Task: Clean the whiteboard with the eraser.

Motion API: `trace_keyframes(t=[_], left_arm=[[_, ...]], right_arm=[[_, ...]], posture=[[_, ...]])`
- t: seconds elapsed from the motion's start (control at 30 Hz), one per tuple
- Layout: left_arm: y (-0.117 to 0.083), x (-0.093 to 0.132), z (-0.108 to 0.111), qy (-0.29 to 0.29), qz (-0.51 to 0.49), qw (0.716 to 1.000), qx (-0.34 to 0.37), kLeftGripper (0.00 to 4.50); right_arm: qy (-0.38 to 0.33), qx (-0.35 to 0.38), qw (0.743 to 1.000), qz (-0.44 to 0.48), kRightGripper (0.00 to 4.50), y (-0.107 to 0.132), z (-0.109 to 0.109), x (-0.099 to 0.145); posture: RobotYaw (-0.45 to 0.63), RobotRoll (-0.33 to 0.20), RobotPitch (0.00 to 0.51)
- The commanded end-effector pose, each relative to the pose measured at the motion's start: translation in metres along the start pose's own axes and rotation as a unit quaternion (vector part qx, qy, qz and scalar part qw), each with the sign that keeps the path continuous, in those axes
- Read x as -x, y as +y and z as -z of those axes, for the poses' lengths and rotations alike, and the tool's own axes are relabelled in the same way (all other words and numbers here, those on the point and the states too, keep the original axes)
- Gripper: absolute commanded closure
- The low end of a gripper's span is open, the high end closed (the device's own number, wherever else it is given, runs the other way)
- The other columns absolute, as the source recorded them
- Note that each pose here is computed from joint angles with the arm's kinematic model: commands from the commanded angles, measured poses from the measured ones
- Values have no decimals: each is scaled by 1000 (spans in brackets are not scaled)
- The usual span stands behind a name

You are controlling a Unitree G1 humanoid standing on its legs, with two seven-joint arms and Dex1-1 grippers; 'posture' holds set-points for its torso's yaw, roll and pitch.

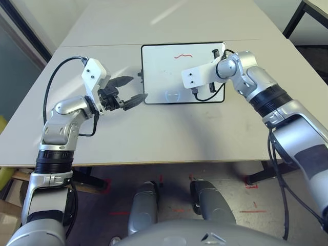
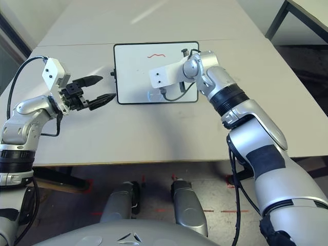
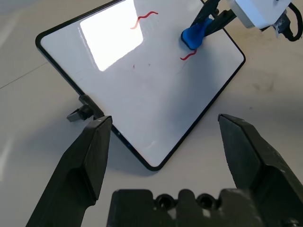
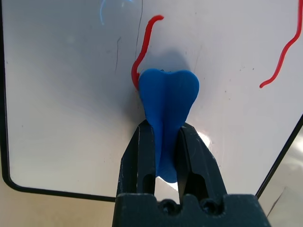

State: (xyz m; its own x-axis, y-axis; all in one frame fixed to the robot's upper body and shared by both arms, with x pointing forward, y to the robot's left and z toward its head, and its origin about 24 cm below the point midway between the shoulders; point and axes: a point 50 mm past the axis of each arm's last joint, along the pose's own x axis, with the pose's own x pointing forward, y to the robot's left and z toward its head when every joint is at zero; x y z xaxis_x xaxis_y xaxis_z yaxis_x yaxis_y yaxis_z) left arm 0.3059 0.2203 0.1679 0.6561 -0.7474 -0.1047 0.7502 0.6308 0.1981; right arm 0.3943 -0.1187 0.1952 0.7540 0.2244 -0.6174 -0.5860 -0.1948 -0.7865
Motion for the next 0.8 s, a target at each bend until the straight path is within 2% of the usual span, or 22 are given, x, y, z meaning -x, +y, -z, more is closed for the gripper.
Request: trace_keyframes(t=[0.03, 0.43, 0.8], left_arm=[[2, 1, 0, -2, 1, 1000, 1, 0], [4, 1, -1, -1, 3, 1000, -1, 0], [3, 0, -1, -1, 5, 1000, -1, 0]], right_arm=[[34, -10, 999, -26, 4114, 14, 18, -3], [70, -18, 997, -20, 4114, 13, 42, 3], [18, -13, 1000, -19, 4114, 11, 6, -3]], posture=[[-113, 0, 113], [-118, 0, 116], [-117, 0, 119]])
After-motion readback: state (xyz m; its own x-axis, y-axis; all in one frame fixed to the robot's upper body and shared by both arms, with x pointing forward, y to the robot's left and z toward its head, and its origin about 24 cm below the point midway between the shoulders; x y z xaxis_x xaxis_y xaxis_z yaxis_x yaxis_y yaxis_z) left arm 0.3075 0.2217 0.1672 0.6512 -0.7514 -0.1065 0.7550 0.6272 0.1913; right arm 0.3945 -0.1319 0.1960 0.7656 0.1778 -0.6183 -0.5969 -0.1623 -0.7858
